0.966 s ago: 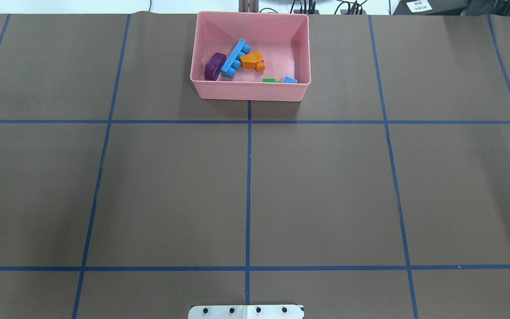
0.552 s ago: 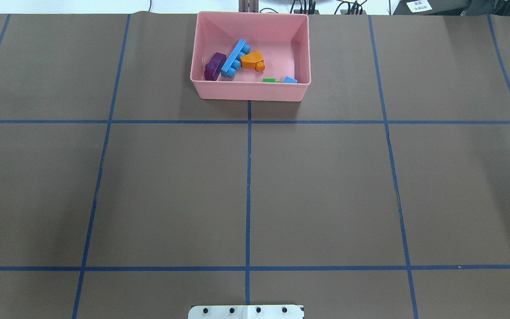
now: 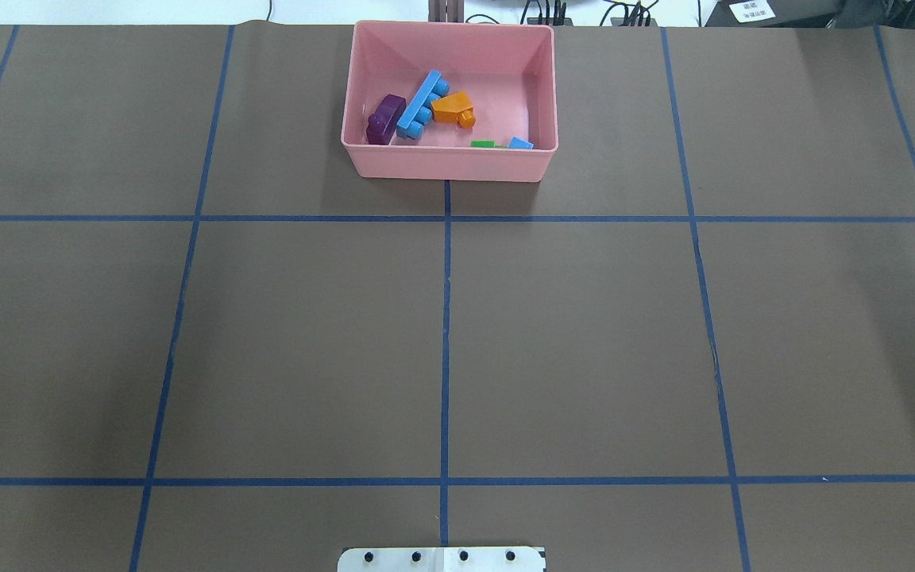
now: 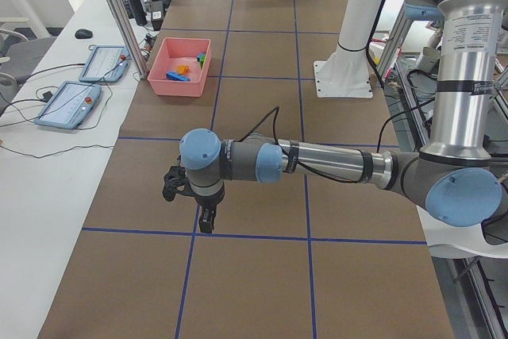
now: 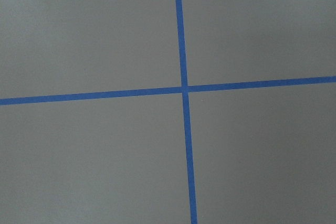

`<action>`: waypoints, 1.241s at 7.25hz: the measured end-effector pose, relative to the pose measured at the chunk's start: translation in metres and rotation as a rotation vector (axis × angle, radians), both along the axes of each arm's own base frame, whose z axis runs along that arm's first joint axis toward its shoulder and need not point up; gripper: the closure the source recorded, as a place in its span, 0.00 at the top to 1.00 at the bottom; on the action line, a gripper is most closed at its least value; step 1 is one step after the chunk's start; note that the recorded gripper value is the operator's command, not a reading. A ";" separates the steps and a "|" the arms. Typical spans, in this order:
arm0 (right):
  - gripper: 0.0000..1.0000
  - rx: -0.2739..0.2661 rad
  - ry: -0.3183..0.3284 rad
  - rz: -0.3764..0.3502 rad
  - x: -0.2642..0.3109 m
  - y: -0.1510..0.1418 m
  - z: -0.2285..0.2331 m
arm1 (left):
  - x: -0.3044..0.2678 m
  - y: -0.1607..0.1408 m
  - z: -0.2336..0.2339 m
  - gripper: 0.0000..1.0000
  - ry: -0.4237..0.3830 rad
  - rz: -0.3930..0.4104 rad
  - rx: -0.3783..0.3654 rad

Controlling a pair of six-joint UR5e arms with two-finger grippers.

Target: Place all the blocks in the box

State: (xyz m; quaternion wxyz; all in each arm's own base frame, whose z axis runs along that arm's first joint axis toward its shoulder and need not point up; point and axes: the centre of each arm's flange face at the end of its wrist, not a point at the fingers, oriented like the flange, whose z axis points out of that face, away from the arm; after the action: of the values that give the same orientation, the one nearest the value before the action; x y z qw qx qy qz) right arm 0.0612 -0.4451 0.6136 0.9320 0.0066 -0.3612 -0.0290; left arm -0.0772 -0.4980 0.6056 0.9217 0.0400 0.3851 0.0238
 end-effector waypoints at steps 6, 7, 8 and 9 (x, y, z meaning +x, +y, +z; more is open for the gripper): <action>1.00 0.013 -0.017 0.001 -0.001 -0.002 -0.008 | 0.000 0.002 0.000 1.00 0.000 0.000 0.000; 1.00 0.013 -0.024 0.001 -0.002 -0.001 -0.009 | 0.000 0.001 0.000 1.00 0.000 0.000 0.000; 1.00 0.014 -0.027 0.002 -0.002 -0.001 -0.010 | 0.000 0.001 -0.001 1.00 0.000 0.000 0.001; 1.00 0.015 -0.028 0.003 -0.002 -0.001 -0.011 | 0.000 0.001 -0.001 1.00 0.000 0.000 0.003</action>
State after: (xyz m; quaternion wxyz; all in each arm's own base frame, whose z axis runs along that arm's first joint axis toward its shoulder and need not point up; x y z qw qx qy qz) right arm 0.0596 -0.4456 0.6024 0.9269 0.0148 -0.3738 -0.0302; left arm -0.0772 -0.4975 0.6045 0.9216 0.0412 0.3851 0.0242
